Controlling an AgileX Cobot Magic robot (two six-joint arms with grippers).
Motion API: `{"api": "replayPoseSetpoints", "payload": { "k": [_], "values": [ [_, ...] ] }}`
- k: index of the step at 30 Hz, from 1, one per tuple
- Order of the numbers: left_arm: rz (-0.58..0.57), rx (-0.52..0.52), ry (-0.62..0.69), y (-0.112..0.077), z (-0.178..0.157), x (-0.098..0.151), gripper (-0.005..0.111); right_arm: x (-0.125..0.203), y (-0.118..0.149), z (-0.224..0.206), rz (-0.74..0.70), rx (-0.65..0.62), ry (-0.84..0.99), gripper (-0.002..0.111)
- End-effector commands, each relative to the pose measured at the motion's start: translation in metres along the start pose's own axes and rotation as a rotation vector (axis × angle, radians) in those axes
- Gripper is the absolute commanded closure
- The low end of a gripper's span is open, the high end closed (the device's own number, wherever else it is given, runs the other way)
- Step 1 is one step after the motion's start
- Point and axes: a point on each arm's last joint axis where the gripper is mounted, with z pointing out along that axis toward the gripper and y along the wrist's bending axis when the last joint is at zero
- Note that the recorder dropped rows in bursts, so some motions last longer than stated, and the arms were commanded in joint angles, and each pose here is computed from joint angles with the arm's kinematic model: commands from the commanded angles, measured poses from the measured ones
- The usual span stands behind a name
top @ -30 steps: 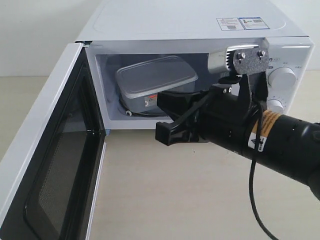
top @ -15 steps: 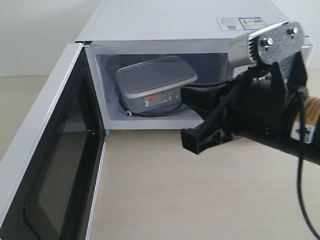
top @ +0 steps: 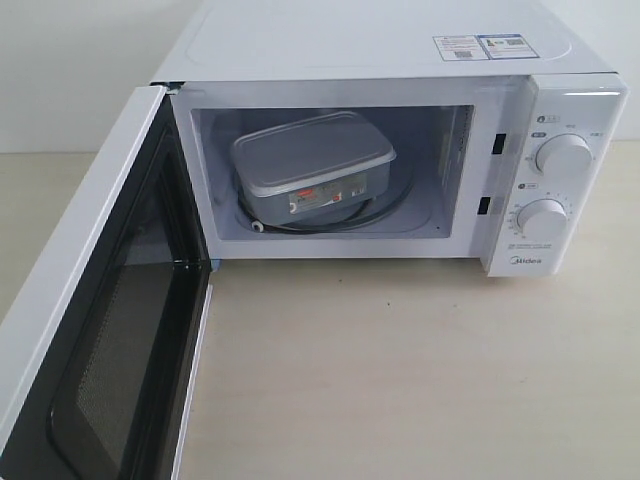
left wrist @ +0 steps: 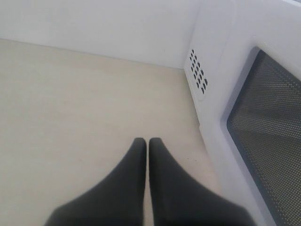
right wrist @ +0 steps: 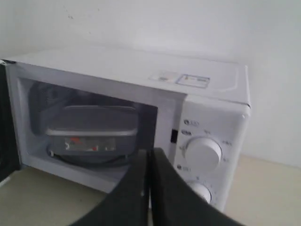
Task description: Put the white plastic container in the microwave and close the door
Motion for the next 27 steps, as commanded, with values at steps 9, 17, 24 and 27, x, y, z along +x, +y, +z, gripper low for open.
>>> {"api": "replayPoseSetpoints", "payload": {
  "k": [9,17,24,27],
  "values": [
    [-0.009,0.001,-0.002,0.0,0.0,0.001,0.102,0.057,-0.006,-0.044,0.049,0.185,-0.016,0.108],
    [-0.009,0.001,-0.002,0.0,0.0,0.001,0.102,0.078,-0.003,-0.05,0.131,0.187,0.193,0.108],
    [-0.009,0.001,-0.002,0.0,0.0,0.001,0.102,0.08,-0.002,-0.051,0.144,0.171,0.213,0.108],
    [-0.009,0.001,-0.002,0.0,0.0,0.001,0.102,0.08,-0.001,-0.05,0.121,0.161,0.215,0.108]
  ]
}}
